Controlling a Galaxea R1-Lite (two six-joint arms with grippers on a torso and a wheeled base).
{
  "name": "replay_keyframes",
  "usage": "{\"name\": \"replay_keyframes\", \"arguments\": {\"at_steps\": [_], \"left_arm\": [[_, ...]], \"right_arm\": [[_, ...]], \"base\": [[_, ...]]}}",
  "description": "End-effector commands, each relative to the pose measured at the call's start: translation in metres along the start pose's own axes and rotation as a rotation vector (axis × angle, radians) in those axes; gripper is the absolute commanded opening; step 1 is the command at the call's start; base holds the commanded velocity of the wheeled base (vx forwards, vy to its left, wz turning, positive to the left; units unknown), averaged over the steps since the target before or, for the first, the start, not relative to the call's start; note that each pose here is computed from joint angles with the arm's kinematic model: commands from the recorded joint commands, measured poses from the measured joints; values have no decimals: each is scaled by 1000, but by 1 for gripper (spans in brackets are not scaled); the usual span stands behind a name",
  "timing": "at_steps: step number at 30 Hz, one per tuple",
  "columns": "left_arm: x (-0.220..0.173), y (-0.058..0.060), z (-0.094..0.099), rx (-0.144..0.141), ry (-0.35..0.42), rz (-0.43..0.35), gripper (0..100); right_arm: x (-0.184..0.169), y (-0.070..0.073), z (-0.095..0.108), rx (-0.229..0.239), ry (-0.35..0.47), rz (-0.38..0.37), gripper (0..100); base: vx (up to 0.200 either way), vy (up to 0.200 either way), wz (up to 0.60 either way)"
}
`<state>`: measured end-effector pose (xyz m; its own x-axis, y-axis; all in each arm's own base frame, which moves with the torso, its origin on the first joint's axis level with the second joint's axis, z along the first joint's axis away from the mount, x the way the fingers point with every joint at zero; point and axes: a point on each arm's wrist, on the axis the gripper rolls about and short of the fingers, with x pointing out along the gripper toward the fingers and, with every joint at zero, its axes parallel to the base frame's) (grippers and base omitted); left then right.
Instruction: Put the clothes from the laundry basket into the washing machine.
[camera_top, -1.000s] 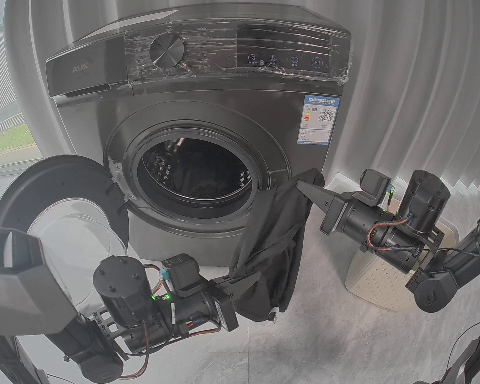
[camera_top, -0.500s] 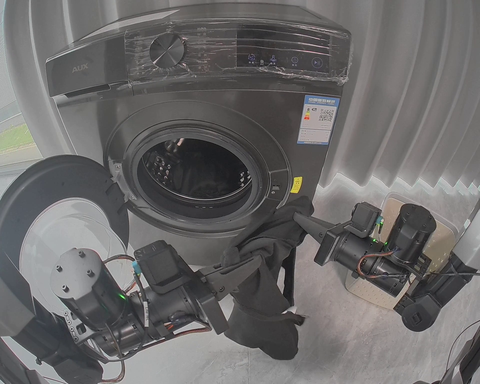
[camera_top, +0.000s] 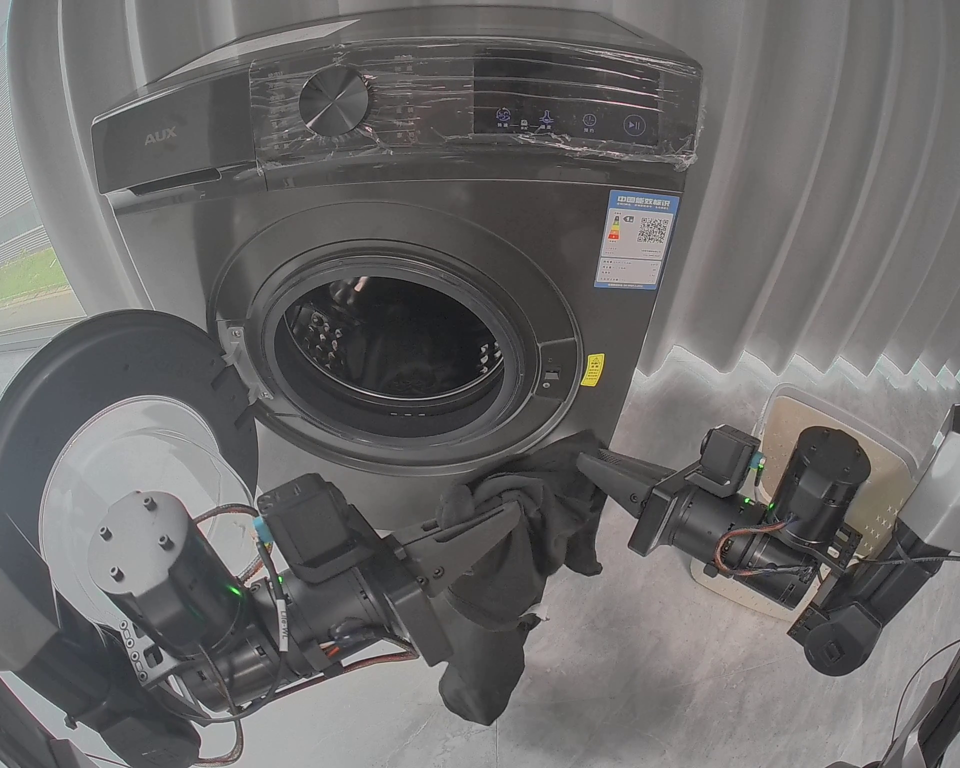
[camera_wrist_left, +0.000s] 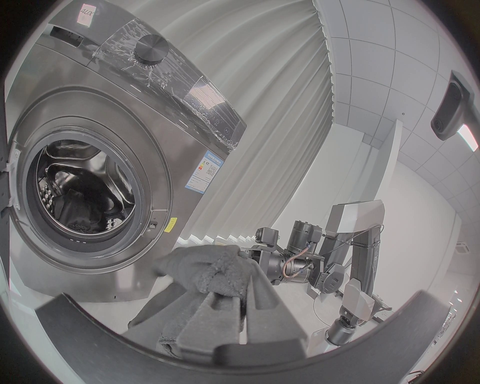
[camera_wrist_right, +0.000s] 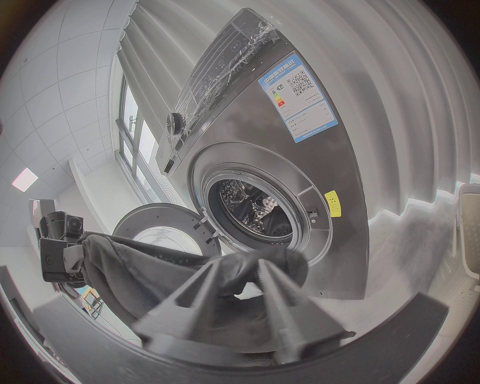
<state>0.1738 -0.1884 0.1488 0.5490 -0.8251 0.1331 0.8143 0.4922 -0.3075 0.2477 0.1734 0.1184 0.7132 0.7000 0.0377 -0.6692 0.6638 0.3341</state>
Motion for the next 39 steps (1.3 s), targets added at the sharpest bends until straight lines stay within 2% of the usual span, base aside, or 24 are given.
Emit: {"name": "replay_keyframes", "arguments": {"at_steps": [1,3,7,9,12,13,15,16,20,31,39], "left_arm": [[0,0,2,0,-11,0,0],[1,0,4,0,-18,4,0],[5,0,13,7,-66,8,0],[8,-1,17,9,-92,26,0],[15,-1,26,9,-165,101,0],[15,-1,26,9,-165,101,0],[19,-1,31,6,-210,168,0],[19,-1,31,6,-210,168,0],[26,-1,42,4,-279,246,0],[28,-3,48,4,-306,245,0],[25,-12,52,2,-315,208,0]], "right_arm": [[-4,-1,-2,3,3,-10,100],[-8,-4,-3,0,2,-20,100],[-21,-18,-5,0,17,-82,100],[-25,-20,-6,-6,27,-92,100],[-30,-21,-10,-23,49,-104,100],[-30,-21,-10,-23,49,-104,100],[-31,-18,-12,-37,59,-95,100],[-31,-18,-12,-37,59,-95,100],[-35,-17,-16,-40,84,-93,100],[-40,-7,-31,-45,156,-61,100],[-24,-13,-50,-48,209,-60,100]], "base": [[0,0,0],[0,0,0],[0,0,0],[0,0,0],[0,0,0],[0,0,0],[0,0,0],[0,0,0],[0,0,0],[0,0,0],[0,0,0]]}}
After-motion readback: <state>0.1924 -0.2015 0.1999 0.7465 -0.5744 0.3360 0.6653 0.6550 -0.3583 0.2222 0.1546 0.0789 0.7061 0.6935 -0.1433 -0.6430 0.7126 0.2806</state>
